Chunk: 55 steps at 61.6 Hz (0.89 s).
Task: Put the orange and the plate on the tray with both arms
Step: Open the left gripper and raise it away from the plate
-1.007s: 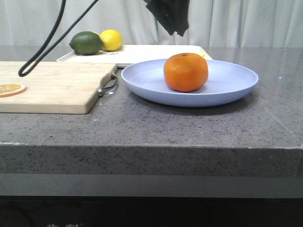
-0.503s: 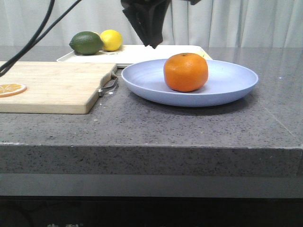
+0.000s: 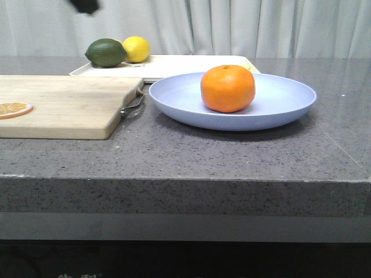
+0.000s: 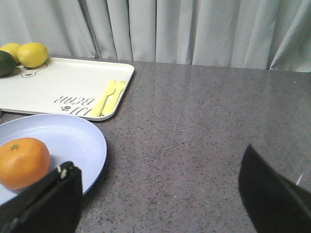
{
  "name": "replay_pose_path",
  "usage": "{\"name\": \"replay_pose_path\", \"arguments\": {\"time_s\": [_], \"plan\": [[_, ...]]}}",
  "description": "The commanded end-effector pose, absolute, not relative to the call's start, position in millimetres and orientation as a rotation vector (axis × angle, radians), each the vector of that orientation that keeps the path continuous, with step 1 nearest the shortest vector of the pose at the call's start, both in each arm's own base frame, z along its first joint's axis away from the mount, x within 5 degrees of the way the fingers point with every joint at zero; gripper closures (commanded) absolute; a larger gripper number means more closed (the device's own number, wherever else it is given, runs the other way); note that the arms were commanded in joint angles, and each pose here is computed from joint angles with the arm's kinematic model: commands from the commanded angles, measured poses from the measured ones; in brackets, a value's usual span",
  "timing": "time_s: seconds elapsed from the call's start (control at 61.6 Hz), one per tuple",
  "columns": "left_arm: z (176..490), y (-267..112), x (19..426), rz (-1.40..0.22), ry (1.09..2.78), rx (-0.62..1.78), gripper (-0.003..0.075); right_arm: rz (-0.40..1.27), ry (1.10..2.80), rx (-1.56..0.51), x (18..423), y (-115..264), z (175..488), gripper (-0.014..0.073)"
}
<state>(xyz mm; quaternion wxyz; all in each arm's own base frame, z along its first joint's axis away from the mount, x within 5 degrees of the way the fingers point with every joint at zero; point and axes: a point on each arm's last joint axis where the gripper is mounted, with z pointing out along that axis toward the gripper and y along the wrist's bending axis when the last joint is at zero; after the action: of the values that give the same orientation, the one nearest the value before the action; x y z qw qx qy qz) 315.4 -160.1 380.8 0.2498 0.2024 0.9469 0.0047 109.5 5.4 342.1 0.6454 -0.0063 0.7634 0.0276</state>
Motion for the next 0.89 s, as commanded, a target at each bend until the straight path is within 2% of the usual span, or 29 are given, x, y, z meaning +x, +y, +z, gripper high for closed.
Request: {"name": "replay_pose_path", "arguments": {"time_s": [0.0, 0.227, 0.406, 0.698, 0.877], "plan": [[398.8, -116.5, 300.1, 0.041, 2.571, 0.395, 0.0738, 0.052, 1.623, -0.014, 110.3, 4.5, 360.4, -0.0059], [380.7, -37.5, 269.4, 0.029, 2.570, 0.078, 0.0738, 0.052, 1.623, -0.014, 110.3, 4.5, 360.4, -0.0059], [368.2, -4.5, 232.4, 0.051, 2.463, -0.059, 0.0738, 0.056, 1.628, -0.012, 110.3, 4.6, 360.0, -0.0059], [361.2, -0.1, 153.1, -0.012, 2.105, -0.069, 0.0738, 0.066, 1.641, -0.004, 117.1, 5.0, 358.2, -0.0059], [342.6, 0.8, 98.6, -0.023, 1.910, -0.058, 0.0738, 0.065, 1.692, -0.003, 129.9, 5.5, 352.2, -0.0059]]}}
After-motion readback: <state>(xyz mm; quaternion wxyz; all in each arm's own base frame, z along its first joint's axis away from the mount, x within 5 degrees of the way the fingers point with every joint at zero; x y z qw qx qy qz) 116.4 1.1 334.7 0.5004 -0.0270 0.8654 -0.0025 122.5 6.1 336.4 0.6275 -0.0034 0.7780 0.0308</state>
